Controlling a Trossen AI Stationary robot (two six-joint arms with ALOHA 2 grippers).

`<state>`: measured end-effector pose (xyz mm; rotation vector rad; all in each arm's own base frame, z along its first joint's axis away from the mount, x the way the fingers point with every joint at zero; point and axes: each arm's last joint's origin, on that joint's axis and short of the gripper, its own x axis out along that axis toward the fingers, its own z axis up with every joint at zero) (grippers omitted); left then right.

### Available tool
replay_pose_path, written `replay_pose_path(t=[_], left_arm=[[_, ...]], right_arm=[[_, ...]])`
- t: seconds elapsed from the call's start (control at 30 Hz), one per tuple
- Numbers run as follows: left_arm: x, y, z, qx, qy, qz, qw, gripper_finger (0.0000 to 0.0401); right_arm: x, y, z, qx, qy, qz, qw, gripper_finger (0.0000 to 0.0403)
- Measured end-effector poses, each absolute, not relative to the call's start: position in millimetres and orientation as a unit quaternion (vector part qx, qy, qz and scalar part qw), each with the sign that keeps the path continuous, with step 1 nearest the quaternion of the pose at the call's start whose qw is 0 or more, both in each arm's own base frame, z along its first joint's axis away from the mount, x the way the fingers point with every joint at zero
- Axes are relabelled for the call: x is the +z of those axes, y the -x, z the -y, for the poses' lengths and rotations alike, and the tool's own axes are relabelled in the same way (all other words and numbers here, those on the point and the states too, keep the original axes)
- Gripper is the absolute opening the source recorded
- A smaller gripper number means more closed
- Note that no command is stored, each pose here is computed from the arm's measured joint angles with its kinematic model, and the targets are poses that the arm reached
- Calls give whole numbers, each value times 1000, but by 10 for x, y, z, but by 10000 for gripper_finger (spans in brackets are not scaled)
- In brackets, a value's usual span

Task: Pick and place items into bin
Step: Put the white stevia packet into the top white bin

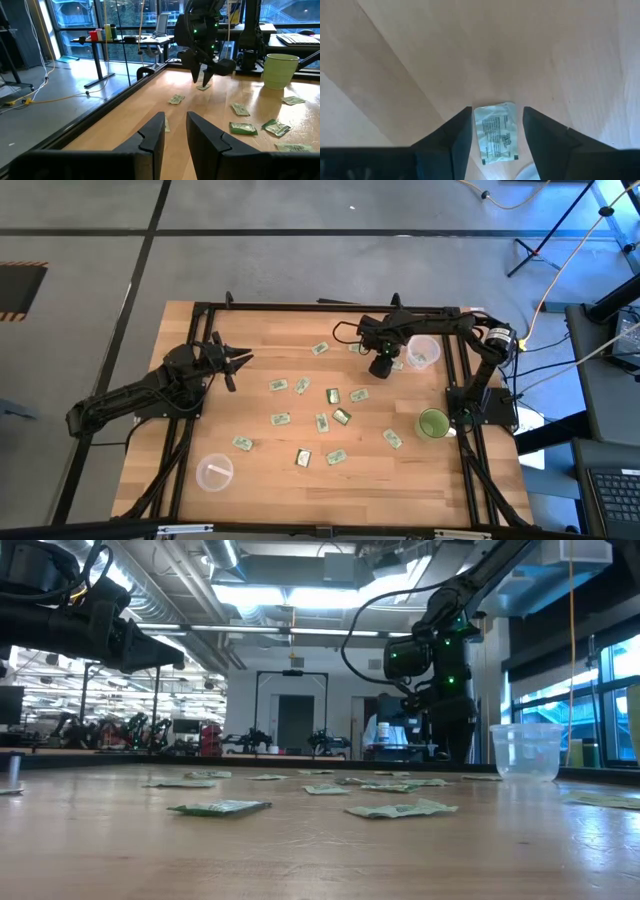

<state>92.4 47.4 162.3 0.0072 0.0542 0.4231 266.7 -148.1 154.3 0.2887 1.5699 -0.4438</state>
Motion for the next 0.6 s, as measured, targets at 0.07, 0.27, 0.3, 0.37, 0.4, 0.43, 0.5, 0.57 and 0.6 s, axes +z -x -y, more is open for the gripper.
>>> replay_pose_path(t=[0.07,0.27,0.3,0.37,0.4,0.43,0.5,0.57,0.6], left_arm=[[1624,-924,-474,210,-4,-27,977,75],[1623,-925,-474,210,-4,-27,977,75],[1625,-924,-474,210,-4,-27,977,75],[1623,-924,-474,210,-4,-27,977,75],[1623,-925,-474,210,-4,-27,977,75],[1624,-924,-474,210,-4,-27,977,75],[1623,-924,-474,210,-4,-27,977,75],[1623,-925,-474,210,-4,-27,977,75],[1624,-924,-474,210,-4,-27,977,75]], right_arm=[[1543,-2664,1481,-199,-131,-698,675,177],[1519,-2622,1517,-220,-151,-695,667,177],[1494,-2605,1516,-220,-152,-696,666,177],[1436,-2562,1507,-221,-155,-699,662,177],[1405,-2548,1499,-221,-155,-699,662,177],[1378,-2534,1491,-221,-155,-699,662,177],[1348,-2516,1481,-222,-155,-697,664,177],[1325,-2498,1471,-223,-155,-696,665,175],[1322,-2495,1468,-222,-155,-696,664,172]])
